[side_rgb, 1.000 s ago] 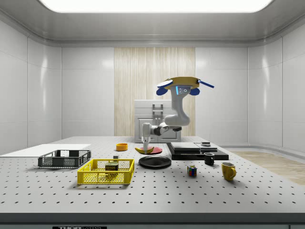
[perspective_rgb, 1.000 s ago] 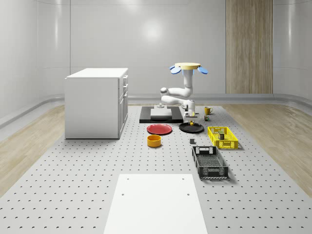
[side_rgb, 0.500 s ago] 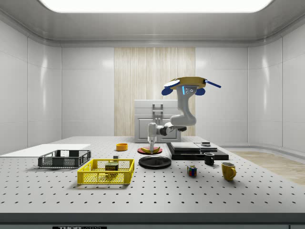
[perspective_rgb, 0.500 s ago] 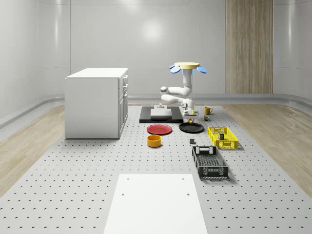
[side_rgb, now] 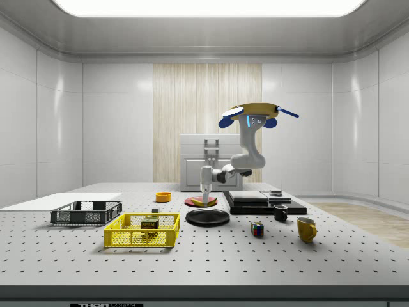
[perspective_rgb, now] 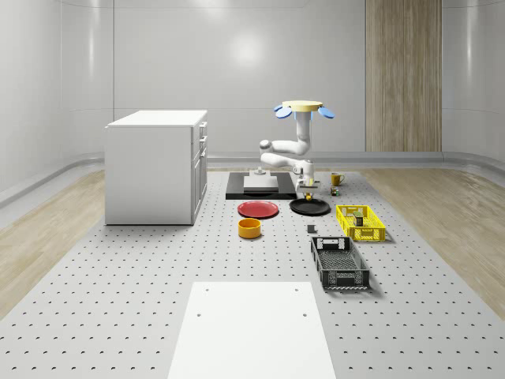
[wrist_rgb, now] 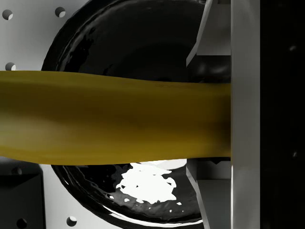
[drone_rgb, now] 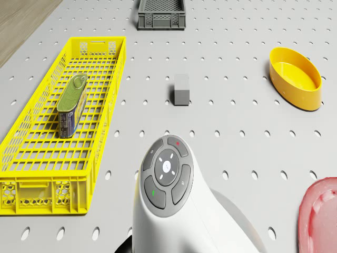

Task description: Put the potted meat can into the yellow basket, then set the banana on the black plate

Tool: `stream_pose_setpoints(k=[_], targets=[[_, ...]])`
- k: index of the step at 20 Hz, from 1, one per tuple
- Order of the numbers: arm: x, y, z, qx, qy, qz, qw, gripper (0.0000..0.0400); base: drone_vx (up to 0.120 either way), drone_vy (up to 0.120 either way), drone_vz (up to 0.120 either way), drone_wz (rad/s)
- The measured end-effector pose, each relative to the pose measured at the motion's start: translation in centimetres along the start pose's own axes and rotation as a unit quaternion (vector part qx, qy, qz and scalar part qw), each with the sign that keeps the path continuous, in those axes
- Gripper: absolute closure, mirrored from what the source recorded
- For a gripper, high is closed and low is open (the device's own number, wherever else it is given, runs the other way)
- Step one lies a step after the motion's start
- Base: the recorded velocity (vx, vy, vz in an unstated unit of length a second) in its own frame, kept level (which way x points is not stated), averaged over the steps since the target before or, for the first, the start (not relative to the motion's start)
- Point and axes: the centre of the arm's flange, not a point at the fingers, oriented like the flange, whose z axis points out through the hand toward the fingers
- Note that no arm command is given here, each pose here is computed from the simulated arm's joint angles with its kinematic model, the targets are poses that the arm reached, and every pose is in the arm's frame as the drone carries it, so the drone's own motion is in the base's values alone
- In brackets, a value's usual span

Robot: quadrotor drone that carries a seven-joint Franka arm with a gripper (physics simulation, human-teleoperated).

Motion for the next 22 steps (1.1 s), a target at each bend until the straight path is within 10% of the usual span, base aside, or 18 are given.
stream_pose_setpoints(k=[14,22], targets=[[0.0,0.0,5.0,0.000,0.000,0.001,1.000,0.0204,0.000,0.000,0.000,0.000],[0.0,0.0,4.1,0.001,-0.003,-0.018,1.000,0.0030,0.000,0.000,0.000,0.000]])
